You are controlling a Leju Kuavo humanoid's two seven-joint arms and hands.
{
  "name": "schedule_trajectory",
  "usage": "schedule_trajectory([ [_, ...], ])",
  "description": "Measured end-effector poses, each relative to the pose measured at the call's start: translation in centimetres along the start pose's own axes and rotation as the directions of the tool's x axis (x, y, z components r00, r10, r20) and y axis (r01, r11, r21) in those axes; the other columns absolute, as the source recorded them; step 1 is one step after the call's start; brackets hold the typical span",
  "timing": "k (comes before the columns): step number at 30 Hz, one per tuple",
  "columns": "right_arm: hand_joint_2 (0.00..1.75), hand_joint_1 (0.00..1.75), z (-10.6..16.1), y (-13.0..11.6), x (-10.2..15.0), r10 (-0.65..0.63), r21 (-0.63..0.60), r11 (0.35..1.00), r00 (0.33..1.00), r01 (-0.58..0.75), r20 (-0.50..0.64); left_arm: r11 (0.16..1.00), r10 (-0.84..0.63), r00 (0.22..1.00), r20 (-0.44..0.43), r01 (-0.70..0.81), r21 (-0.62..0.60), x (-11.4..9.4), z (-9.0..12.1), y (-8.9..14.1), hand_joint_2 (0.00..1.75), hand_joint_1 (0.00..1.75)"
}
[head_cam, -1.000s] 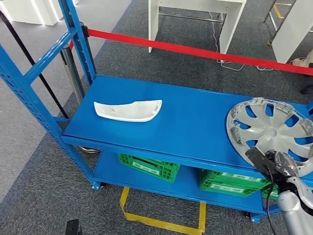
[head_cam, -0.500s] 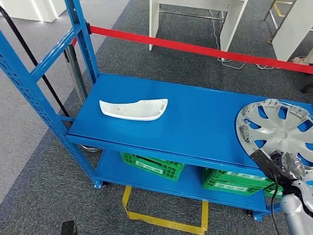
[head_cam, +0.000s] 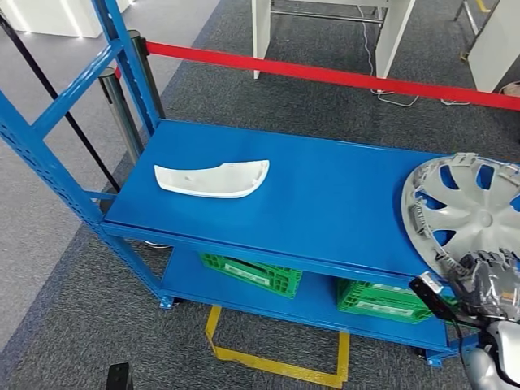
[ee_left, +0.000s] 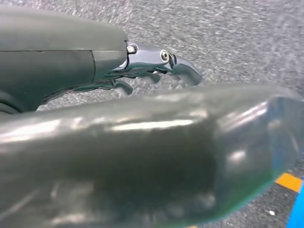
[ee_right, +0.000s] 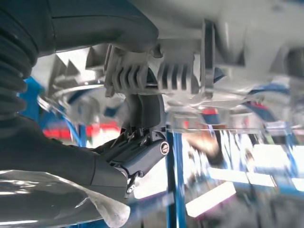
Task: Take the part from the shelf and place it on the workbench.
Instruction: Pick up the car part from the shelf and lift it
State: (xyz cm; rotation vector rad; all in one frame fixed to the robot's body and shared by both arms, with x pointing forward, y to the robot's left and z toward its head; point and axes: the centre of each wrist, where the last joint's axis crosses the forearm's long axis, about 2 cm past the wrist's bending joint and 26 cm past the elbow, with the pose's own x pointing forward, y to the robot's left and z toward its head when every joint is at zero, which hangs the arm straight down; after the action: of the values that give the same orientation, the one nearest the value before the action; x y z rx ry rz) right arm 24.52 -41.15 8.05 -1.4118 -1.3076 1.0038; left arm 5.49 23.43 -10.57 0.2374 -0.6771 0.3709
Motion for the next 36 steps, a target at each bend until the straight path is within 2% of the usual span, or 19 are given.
schedule_trajectory([
  [4, 1.75, 1.75, 0.7, -0.5, 0.7, 0.056, -0.125, 0.991, 0.997, -0.049, 0.051, 1.0, 0.002, 1.0, 0.008, -0.002, -0.01, 0.1, -0.1, -0.1, 0.0, 0.0],
  [9, 1.75, 1.75, 1.3, -1.1, 1.6, 0.092, -0.207, 0.976, 0.992, -0.073, 0.083, 1.0, 0.008, 1.0, 0.018, -0.007, -0.022, 0.2, -0.1, 0.0, 0.0, 0.0],
  [17, 1.75, 1.75, 1.7, -2.3, 1.8, 0.12, -0.267, 0.959, 0.988, -0.09, 0.096, 0.999, 0.013, 0.999, 0.03, -0.012, -0.03, 0.4, -0.2, -0.2, 0.0, 0.0],
  [25, 1.75, 1.75, 2.3, -2.4, 1.6, 0.138, -0.27, 0.957, 0.986, -0.109, 0.09, 0.999, 0.015, 0.999, 0.03, -0.014, -0.035, 0.4, -0.2, -0.3, 0.0, 0.0],
  [36, 1.75, 1.75, 2.9, -4.3, 3.5, 0.145, -0.347, 0.934, 0.976, -0.08, 0.164, 0.996, 0.042, 0.998, 0.036, -0.039, -0.08, 0.4, -0.2, -0.3, 0.0, 0.0],
])
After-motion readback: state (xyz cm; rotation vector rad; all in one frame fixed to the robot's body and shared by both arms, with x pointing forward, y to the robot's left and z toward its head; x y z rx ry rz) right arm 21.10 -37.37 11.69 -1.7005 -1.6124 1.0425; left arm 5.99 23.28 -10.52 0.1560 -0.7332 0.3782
